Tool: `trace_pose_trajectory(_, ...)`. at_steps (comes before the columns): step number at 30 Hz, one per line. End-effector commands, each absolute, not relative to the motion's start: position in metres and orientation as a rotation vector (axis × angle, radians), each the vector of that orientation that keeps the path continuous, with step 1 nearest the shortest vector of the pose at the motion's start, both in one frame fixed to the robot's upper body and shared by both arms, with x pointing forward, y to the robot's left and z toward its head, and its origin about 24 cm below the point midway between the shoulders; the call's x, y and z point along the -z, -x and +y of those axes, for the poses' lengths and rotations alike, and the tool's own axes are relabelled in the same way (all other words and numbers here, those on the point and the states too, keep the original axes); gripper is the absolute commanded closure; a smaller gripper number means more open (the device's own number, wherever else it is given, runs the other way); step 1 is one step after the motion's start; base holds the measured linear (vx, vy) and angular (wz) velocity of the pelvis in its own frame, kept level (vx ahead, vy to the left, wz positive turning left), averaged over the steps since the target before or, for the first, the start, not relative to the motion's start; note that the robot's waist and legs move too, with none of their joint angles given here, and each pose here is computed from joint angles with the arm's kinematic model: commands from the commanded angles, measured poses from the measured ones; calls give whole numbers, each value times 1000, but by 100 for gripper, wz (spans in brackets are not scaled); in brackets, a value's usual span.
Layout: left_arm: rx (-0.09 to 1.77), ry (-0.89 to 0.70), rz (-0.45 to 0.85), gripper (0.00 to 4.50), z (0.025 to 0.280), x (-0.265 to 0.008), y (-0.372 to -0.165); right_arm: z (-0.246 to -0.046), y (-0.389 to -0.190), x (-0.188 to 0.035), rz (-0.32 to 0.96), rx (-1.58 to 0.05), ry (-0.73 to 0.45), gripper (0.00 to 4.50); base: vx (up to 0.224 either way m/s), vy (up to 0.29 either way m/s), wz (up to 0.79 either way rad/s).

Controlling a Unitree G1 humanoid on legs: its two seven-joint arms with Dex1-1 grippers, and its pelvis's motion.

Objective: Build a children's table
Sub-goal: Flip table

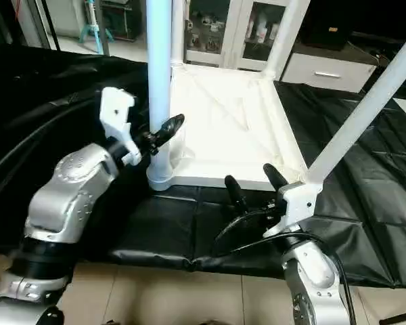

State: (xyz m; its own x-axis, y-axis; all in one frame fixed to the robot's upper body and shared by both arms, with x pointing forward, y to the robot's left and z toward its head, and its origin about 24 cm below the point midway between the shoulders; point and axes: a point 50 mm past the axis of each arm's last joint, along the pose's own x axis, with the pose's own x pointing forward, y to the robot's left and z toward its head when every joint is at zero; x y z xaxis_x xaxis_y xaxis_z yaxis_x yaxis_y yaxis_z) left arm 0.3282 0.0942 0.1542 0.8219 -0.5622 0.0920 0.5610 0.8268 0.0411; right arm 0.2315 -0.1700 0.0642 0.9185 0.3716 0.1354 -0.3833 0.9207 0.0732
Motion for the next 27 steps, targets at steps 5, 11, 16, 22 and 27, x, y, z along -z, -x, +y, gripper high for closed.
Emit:
trace_pose_trajectory(5,369,63,-111,235,117,-161,-339,-175,-235,-51,-1,-313,-241,0,0,0,0)
trace_pose_trajectory(11,285,325,-117,255,122,-164,-340,-171,-237,-48,36,-303,-318,0,0,0,0)
trace_pose_trajectory(16,239,510,-85,255,118,-161,-338,-168,-244,-48,72,-300,-439,0,0,0,0)
trace_pose_trajectory(22,212,582,-67,255,116,-157,-337,-167,-253,-51,60,-305,-499,0,0,0,0)
trace_pose_trajectory(27,224,579,-59,260,113,-157,-336,-166,-271,-61,21,-288,-562,0,0,0,0)
